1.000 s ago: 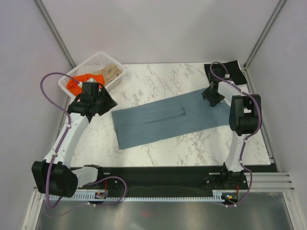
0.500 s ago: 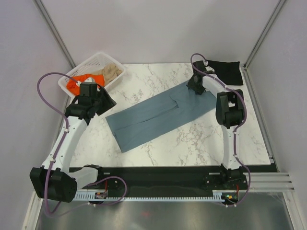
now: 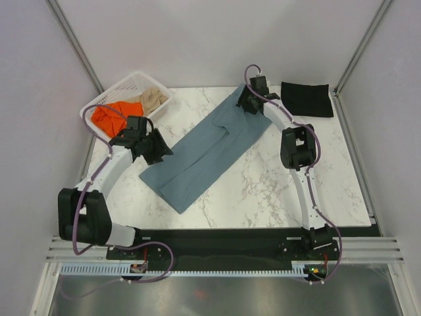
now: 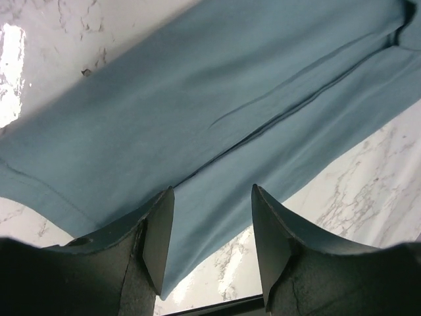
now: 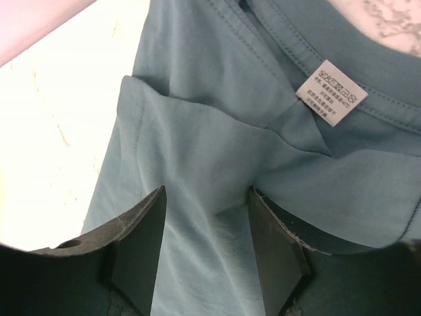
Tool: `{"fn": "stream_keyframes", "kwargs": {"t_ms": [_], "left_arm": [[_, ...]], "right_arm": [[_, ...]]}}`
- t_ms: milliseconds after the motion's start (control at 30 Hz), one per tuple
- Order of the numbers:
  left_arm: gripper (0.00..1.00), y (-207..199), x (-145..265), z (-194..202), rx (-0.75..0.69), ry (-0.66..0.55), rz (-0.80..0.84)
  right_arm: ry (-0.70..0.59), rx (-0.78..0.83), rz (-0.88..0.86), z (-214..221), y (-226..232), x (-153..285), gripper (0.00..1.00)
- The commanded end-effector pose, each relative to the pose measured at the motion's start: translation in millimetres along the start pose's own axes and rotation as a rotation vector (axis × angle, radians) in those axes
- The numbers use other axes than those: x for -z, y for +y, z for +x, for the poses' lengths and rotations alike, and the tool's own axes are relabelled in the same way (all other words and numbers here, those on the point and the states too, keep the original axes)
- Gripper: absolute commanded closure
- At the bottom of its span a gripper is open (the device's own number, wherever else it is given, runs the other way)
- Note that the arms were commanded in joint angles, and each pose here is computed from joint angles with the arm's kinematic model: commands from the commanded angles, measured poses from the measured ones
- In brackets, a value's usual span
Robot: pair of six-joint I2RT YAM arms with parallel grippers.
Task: Fold and stack the t-shirts
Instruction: Fold the tshirt
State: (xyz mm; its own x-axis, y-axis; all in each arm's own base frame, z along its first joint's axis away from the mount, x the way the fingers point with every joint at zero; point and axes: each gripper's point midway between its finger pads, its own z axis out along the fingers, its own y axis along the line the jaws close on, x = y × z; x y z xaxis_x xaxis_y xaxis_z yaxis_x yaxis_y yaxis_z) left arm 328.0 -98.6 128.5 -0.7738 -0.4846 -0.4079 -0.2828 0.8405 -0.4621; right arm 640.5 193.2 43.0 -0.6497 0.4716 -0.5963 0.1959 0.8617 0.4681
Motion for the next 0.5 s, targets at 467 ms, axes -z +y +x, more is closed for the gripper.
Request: {"fn": "stream_keyframes", "kwargs": {"t_ms": [467], "left_arm": [[0.42,5.4,-42.3,74.7,-0.061,0.192,-0.030]], "right_arm": [[-0.084,-0.061,0.039,-71.8,-35.9,106.4,0.50]]}}
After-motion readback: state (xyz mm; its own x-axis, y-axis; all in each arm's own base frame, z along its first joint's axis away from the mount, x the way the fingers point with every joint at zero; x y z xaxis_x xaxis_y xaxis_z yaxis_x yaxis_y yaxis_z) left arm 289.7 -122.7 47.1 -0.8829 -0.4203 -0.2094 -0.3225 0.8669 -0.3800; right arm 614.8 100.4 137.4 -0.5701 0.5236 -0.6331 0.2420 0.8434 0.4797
